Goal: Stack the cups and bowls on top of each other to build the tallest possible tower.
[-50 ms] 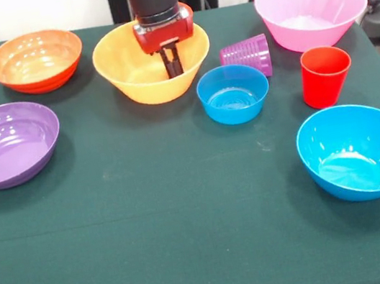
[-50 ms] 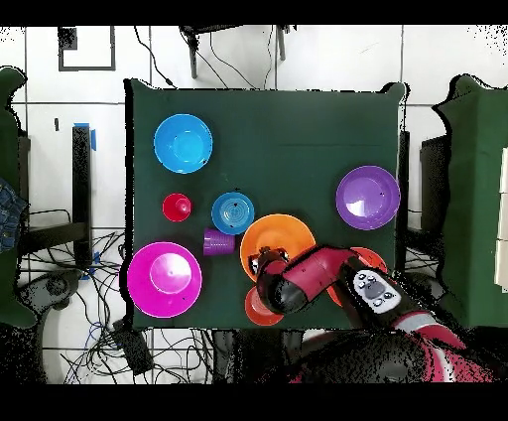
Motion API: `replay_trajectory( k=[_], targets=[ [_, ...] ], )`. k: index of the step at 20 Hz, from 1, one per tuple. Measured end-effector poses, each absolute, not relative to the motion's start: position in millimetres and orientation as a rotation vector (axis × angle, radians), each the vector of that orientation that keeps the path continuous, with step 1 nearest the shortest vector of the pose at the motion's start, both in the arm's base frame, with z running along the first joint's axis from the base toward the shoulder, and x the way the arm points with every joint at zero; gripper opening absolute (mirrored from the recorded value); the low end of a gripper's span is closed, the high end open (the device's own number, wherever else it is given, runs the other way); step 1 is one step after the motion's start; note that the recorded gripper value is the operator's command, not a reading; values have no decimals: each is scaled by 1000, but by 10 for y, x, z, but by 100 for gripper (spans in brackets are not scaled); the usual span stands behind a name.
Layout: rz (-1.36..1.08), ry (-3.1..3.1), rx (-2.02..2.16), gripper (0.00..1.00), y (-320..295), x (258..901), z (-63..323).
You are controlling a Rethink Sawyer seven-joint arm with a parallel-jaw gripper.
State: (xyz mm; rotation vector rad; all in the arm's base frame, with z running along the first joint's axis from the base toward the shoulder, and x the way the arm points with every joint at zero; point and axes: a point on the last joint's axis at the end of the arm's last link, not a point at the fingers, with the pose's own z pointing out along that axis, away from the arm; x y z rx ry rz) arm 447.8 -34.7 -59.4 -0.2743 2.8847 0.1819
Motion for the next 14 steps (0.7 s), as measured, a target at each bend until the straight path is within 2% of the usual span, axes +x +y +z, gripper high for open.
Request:
replay_trajectory(
  k=[6, 14],
  targets=[
    [121, 2706, -137, 0, -585, 4785, -600],
    [-6, 2541, -30, 0, -1427, 5107, -565]
  ],
)
